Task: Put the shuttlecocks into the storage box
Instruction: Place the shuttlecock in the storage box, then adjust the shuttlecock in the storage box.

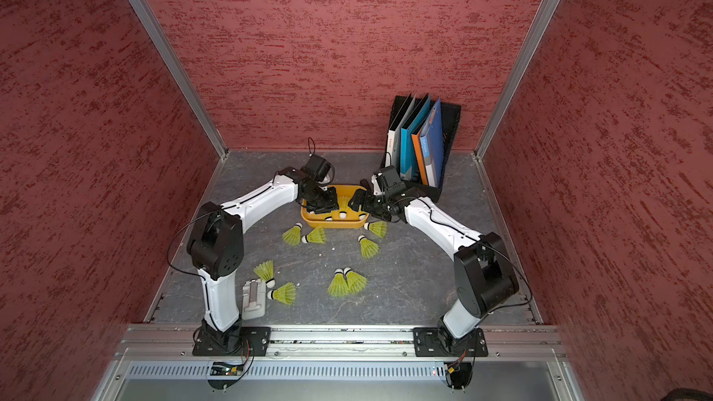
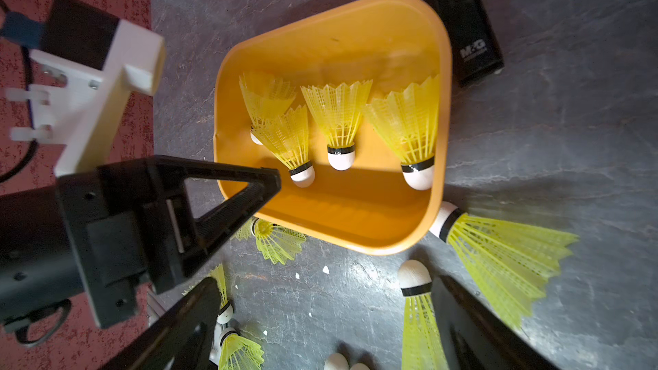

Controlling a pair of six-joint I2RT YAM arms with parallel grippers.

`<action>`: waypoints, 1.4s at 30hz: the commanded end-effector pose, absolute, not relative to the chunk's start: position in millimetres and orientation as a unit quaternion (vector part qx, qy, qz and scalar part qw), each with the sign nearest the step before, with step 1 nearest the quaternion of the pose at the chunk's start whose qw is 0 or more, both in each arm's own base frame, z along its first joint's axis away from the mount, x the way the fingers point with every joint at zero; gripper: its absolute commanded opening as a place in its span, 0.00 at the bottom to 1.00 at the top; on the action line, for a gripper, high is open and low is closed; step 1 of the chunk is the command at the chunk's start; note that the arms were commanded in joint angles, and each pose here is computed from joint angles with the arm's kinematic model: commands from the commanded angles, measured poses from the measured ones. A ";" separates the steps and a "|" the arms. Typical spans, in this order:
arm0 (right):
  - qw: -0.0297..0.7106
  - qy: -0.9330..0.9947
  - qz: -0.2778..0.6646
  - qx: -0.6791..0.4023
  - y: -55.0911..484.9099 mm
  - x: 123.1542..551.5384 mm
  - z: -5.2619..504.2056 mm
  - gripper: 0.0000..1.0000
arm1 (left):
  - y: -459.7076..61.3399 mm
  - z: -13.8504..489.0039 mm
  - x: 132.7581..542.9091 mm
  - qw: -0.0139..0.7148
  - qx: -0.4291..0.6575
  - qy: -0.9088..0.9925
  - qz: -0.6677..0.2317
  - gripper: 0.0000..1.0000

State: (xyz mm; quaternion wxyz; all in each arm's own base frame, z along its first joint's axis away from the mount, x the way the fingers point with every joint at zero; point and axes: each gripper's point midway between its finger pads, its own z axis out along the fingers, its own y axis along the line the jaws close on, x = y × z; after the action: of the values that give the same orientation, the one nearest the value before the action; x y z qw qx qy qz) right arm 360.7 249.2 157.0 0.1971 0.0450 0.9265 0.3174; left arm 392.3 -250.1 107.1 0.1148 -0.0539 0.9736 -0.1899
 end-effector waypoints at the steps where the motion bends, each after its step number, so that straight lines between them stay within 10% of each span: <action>1: 0.206 0.925 0.316 0.037 251.2 361.0 159.5 0.95 | -220.8 103.1 397.1 0.119 -0.080 0.976 -0.165 0.36; 14: 0.207 0.928 0.309 0.027 254.1 359.2 161.3 0.95 | -193.7 87.8 394.3 0.101 -0.065 0.986 -0.112 0.09; 42: 0.211 0.926 0.313 0.004 267.0 362.5 169.4 0.95 | -202.2 46.9 421.8 0.084 -0.021 0.995 -0.048 0.06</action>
State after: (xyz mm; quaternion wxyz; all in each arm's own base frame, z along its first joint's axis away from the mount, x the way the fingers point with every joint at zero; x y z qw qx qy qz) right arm 357.9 265.6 160.1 0.1964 0.0110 0.9286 0.3147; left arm 418.4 -200.8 48.6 0.0819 -0.0386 0.9940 -0.0619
